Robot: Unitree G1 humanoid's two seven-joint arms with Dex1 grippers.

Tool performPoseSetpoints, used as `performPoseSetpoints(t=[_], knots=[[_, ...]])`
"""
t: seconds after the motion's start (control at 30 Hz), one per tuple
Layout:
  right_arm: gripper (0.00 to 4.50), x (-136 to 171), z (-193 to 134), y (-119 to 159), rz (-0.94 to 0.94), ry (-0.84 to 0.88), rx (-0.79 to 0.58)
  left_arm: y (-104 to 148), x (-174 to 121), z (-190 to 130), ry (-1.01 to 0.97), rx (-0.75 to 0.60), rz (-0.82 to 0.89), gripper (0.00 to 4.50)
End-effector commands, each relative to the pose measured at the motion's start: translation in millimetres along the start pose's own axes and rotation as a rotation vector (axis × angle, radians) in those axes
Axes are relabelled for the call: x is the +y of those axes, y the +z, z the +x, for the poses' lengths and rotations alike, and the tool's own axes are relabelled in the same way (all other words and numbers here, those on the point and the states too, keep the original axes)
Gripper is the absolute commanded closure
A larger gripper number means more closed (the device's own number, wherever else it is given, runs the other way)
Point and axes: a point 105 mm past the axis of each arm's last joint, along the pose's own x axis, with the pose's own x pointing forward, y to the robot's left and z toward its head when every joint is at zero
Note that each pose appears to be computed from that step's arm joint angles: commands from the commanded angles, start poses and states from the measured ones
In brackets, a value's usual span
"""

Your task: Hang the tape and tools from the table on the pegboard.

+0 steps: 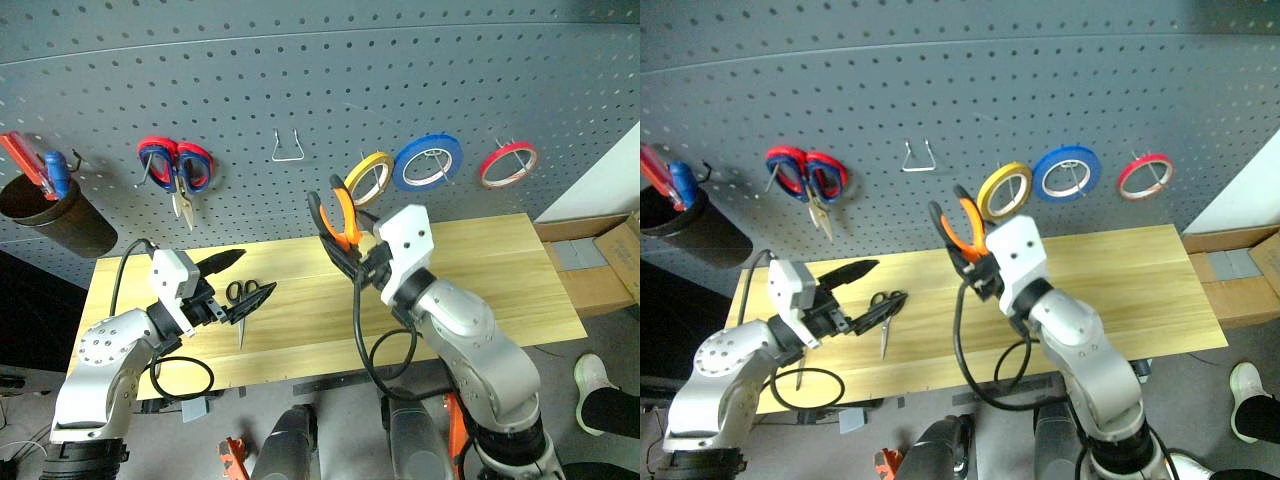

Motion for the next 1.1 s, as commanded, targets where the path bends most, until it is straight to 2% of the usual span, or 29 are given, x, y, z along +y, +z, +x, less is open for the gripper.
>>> performPoseSetpoints(t=[0.03, 0.2, 0.47, 0.77, 0.87, 1.1], knots=[[1.96, -9, 6, 29, -0.039, 0.011, -0.121, 17, 1, -4, 0.038, -0.070, 0.006, 0.00], [1.96, -15, 25, 47, -0.073, 0.059, -0.199, 30, 2, -4, 0.071, -0.127, -0.011, 0.00], [1.96, -30, 76, 88, -0.121, 0.027, -0.354, 32, 6, -7, 0.100, -0.121, 0.019, 0.00], [1.96, -5, 109, 121, -0.100, 0.084, -0.496, 43, 9, 3, 0.103, -0.161, 0.033, 0.00], [1.96, -1, 116, 121, -0.099, 0.089, -0.519, 48, 9, 11, 0.091, -0.179, 0.039, 0.00], [1.96, -6, 128, 100, -0.130, 0.054, -0.526, 53, 10, 19, 0.077, -0.196, 0.046, 0.00]])
